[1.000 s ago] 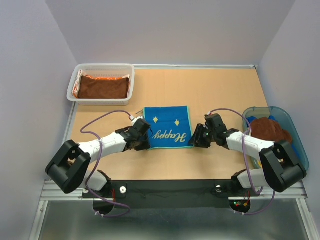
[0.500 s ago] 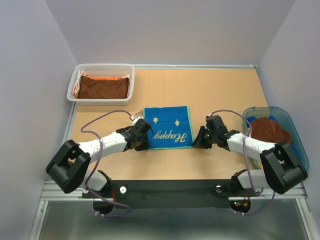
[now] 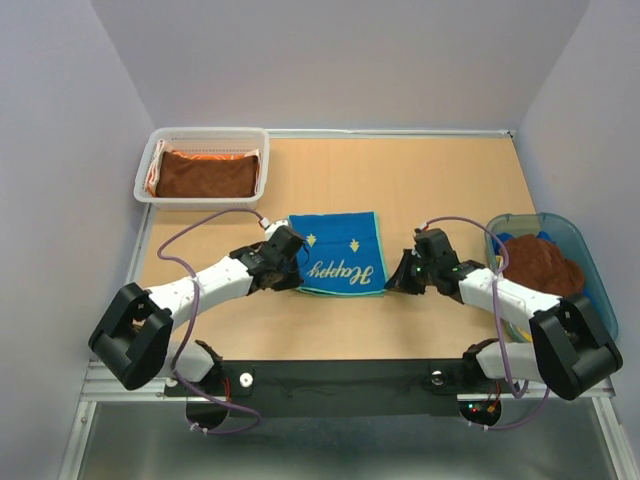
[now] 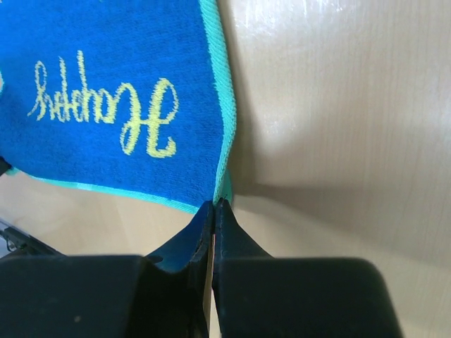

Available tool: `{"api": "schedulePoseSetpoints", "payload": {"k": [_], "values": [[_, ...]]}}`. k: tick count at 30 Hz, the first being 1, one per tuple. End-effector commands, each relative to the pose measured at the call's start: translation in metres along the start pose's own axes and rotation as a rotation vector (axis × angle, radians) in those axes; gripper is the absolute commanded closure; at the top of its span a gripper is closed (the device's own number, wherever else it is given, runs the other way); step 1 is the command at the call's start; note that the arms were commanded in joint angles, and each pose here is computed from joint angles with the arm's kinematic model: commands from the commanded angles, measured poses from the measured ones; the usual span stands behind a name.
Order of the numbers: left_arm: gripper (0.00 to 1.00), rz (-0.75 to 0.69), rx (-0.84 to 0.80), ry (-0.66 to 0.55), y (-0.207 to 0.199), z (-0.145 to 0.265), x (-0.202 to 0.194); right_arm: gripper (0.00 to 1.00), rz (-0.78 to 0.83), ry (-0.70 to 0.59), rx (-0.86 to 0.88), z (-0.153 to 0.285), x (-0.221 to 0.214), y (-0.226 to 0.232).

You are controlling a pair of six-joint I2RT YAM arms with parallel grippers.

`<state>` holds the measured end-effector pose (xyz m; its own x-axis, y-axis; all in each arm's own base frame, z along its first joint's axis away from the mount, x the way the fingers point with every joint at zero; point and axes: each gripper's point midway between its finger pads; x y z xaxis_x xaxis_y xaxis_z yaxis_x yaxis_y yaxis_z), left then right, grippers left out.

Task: Fold and stack the towels
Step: Fold the towel

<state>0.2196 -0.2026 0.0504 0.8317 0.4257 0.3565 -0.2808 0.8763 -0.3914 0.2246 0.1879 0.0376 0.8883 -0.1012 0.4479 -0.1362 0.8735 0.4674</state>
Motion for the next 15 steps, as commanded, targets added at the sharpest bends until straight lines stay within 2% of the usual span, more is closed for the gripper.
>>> {"api": "schedulePoseSetpoints", "payload": {"k": [1,4,10,15], "values": [[1.00,-0.021,0.016,-0.083,-0.009,0.012,0.033,0.99,0.028,-0.099,0.023,0.011,0.036,0.019],[1.00,-0.019,0.032,-0.105,-0.008,0.017,0.051,0.99,0.035,-0.121,0.043,0.018,0.049,0.029],[1.00,-0.035,0.010,-0.188,-0.025,0.053,0.098,0.99,0.049,-0.168,0.104,0.035,0.073,0.053],[1.00,-0.018,0.012,-0.172,-0.010,0.049,0.084,0.99,0.036,-0.132,0.137,0.034,0.064,0.058]]}}
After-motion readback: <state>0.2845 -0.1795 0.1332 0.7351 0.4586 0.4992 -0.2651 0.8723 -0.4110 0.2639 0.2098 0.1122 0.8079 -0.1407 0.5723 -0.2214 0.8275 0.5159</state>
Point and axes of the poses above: each gripper's point midway between its finger pads, its own z axis back along the fingers, its own y axis along the line the jaws close on, x = y × z, and after that the axes turned 14 degrees about z, right-handed
